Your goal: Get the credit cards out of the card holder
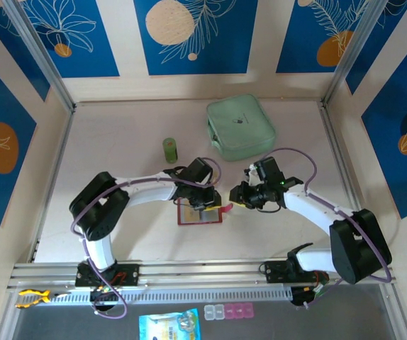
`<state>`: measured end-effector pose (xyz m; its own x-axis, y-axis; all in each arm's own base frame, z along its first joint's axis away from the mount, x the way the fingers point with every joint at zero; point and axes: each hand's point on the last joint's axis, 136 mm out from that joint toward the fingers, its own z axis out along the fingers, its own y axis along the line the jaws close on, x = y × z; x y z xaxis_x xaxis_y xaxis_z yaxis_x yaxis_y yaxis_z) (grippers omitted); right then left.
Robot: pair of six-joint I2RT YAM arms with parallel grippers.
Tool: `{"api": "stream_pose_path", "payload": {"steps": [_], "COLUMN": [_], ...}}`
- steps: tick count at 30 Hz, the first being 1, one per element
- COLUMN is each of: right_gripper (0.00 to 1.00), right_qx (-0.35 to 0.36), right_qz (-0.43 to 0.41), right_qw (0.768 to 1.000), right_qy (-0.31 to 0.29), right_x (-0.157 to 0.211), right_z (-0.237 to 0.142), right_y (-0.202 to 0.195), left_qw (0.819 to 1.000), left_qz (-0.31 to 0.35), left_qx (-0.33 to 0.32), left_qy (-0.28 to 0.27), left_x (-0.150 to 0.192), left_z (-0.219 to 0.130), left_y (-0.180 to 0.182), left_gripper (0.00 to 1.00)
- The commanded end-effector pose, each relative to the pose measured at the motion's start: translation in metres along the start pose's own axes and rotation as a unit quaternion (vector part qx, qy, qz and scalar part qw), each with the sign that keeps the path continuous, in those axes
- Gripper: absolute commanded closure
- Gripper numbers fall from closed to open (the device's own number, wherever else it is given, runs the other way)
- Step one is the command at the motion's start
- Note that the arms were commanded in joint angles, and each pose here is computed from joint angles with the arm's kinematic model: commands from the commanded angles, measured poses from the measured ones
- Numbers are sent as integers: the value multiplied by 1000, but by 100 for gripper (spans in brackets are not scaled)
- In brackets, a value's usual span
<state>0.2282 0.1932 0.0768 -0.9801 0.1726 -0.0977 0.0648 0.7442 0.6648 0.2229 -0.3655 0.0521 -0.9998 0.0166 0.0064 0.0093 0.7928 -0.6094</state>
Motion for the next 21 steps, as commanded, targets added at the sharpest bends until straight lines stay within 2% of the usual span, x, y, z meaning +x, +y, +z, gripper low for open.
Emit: {"api": "stream_pose_path", "payload": {"steps": [1, 13, 21], "right_gripper": [70, 69, 70], "right_qx": [-12, -34, -24], "right_qz": [-5, 7, 0], "right_qw": [1000, 999, 999], "right_qy": [16, 16, 30], "right_x": [10, 10, 11], "right_z": [-6, -5, 9], "right_y": [-1, 7, 22], "left_qw": [1000, 999, 998], "left_qz": [-5, 24, 22], "left_qx": [-8, 6, 15], "left_qy": [-1, -28, -53], "left_x": [-1, -6, -8], "left_z": [5, -16, -39], "left_y": [-3, -8, 11], "left_gripper": [76, 76, 76]}}
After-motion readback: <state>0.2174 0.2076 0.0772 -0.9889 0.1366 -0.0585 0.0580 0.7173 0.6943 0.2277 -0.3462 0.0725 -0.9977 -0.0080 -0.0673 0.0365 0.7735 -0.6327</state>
